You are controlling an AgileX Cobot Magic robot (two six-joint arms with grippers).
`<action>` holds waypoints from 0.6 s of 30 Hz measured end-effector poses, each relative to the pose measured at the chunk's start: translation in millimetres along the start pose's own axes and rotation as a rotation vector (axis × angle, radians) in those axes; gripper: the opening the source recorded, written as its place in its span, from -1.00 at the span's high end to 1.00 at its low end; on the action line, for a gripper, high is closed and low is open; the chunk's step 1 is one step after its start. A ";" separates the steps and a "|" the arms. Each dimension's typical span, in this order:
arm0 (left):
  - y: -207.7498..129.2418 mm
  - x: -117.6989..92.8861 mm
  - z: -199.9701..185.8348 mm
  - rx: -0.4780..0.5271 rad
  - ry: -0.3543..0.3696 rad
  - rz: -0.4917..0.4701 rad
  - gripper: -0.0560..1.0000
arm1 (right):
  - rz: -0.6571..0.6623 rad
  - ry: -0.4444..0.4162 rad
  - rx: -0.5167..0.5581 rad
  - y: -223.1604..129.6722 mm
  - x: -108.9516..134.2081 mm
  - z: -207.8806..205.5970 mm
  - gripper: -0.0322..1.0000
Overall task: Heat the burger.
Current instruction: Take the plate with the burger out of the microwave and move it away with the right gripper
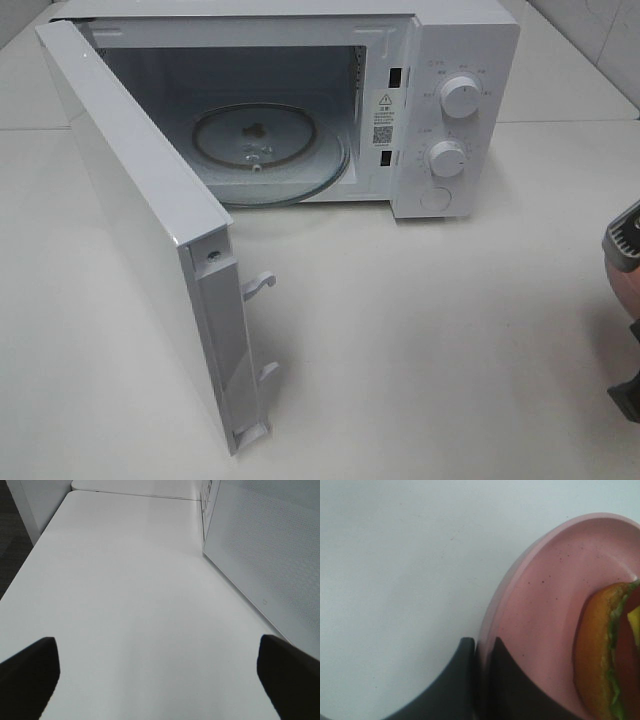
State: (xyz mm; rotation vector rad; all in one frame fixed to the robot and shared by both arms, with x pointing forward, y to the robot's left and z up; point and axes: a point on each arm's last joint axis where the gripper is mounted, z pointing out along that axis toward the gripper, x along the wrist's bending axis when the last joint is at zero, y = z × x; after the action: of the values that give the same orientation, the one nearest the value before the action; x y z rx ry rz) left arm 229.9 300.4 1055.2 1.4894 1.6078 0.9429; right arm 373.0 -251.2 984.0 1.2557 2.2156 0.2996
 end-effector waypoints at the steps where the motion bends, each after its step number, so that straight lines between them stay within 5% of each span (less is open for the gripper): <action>1: 0.0 0.0 0.0 0.000 0.000 0.000 -0.99 | 0.019 -0.012 0.001 0.0 -1.0 0.2 0.83; 18: 0.0 0.0 0.0 0.000 0.000 0.000 -0.99 | 0.243 -0.223 0.117 12.6 4.0 55.1 0.83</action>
State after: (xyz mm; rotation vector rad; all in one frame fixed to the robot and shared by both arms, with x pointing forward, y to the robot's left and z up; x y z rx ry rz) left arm 229.9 300.4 1055.2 1.4894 1.6078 0.9429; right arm 412.1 -245.6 943.4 1.5462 1.9179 0.1158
